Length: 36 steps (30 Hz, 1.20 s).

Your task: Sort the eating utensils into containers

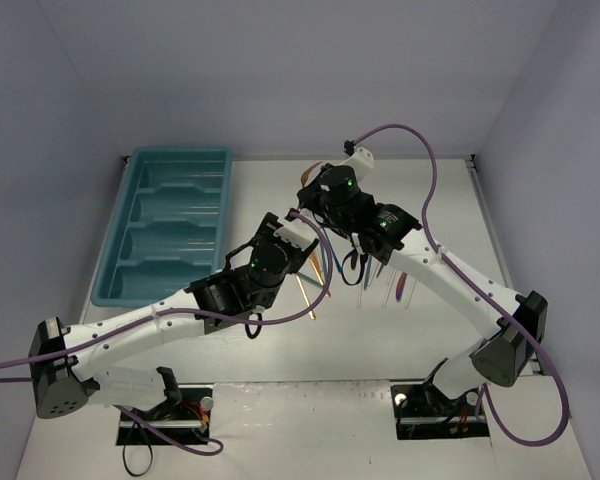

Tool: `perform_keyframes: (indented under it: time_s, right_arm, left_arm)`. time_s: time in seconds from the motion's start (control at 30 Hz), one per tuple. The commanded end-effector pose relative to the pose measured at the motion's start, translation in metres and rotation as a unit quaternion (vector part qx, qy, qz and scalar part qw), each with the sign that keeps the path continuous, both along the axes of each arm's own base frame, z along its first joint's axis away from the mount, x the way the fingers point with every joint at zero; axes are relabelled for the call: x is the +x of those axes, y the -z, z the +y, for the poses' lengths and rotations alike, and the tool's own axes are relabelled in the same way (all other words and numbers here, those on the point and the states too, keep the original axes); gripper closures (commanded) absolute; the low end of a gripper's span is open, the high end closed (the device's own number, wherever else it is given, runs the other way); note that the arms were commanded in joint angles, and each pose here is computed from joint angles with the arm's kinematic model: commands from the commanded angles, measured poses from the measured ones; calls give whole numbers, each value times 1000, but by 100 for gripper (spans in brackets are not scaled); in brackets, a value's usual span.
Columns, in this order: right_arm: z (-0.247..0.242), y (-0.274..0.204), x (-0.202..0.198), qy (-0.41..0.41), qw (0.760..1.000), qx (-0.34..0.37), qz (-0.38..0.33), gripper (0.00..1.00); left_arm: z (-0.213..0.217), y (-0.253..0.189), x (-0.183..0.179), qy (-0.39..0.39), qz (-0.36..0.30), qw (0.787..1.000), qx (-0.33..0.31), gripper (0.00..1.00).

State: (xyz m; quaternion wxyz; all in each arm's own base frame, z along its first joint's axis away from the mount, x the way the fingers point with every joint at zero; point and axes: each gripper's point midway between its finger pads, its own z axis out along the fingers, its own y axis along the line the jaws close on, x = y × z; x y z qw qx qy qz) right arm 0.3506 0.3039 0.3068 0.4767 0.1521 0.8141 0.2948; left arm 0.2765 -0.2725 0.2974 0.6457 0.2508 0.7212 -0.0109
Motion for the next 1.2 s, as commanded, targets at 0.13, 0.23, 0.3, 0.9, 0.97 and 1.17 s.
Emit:
perform_keyframes:
  time_s: [0.13, 0.23, 0.3, 0.9, 0.97, 1.17]
  right_arm:
    - [-4, -33, -4, 8, 999, 42, -31, 100]
    - [-4, -31, -5, 8, 999, 42, -29, 100]
    - [-4, -28, -5, 8, 999, 41, -26, 100]
    - [-34, -13, 10, 59, 998, 20, -25, 6]
    - [-50, -22, 14, 73, 996, 21, -34, 3]
    - [-128, -33, 26, 144, 988, -4, -58, 1]
  left_arm:
    - [-3, -31, 4, -10, -32, 998, -48, 68]
    - [-4, -33, 4, -9, -33, 998, -50, 78]
    - [-3, -34, 4, -10, -33, 998, -52, 85]
    - [40, -3, -1, -70, -4, 990, -120, 100]
    - [54, 2, 3, -90, 5, 987, -134, 100]
    - [120, 22, 13, -203, 59, 951, -224, 100]
